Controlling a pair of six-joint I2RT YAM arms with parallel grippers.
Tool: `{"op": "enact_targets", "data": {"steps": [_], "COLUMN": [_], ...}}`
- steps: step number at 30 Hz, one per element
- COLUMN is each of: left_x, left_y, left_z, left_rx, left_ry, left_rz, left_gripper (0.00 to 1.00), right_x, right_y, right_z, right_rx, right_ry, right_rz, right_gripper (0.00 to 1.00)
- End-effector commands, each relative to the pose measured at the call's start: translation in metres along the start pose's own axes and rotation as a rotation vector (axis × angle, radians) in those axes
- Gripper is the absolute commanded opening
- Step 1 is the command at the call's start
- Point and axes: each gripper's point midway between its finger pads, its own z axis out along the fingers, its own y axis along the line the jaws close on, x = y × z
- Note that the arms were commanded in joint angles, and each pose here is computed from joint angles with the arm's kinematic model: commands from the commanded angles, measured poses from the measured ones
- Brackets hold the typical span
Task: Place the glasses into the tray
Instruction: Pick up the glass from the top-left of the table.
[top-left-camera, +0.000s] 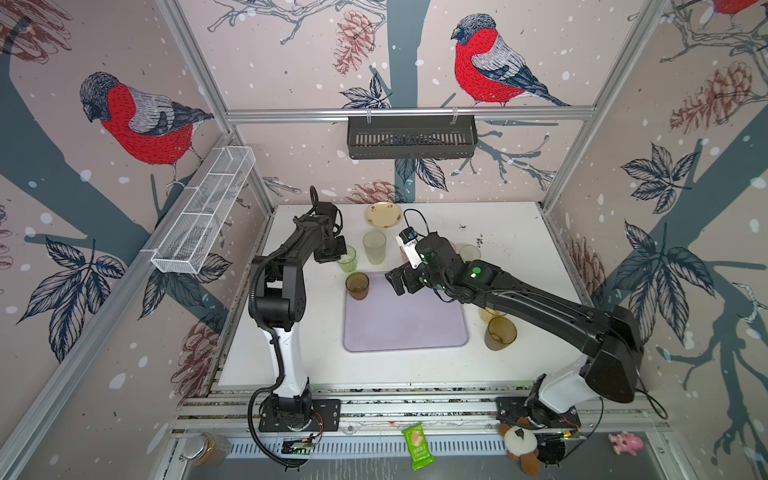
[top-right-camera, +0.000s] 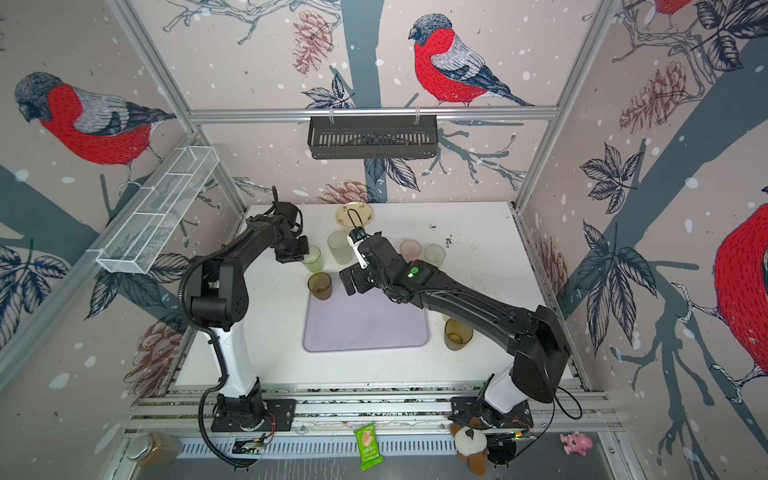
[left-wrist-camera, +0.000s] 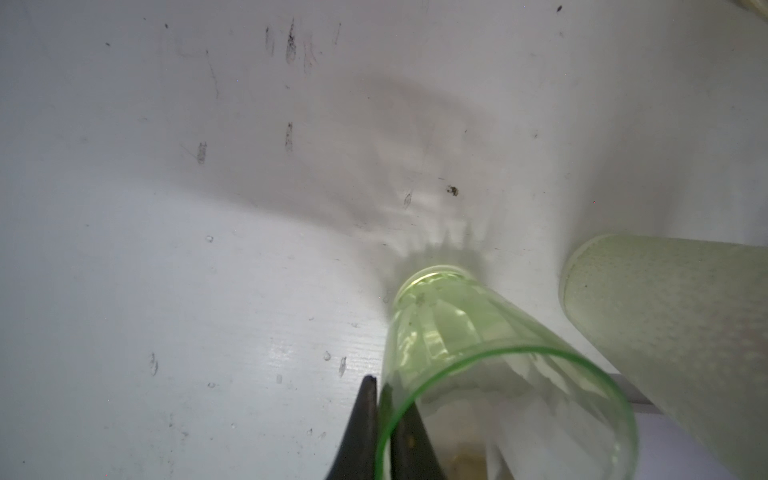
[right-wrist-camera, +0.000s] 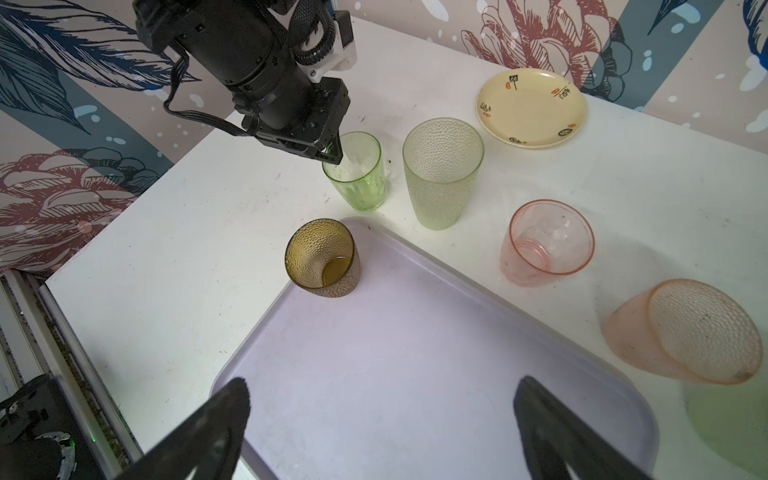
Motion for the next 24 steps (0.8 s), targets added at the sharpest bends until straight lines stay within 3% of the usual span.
{"op": "enact_targets", "data": {"steps": [1, 15, 24], "left_x": [0.002, -0.008, 0.022], "left_y": [0.002, 0.009, 0.016], "left_z": [-0.007, -0.069, -0.127], "left_rx": [-0.01, -0.051, -0.039], "left_ry": [0.0, -0.112, -0.16], "left_rz": [0.014, 0.028, 0.037], "left_gripper": [0.01, 0.0, 0.0], "right_x": [-0.011, -0.015, -0.022], "right_y": [-0.001, -0.019, -0.052], "right_z": [-0.004, -0.008, -0.015], "right_rx": [0.002, 0.01, 0.046], "right_ry": [-0.049, -0.087, -0.129], "right_rz": [0.017, 0.115, 0.231], "right_gripper": [1.0, 1.0, 1.0]}}
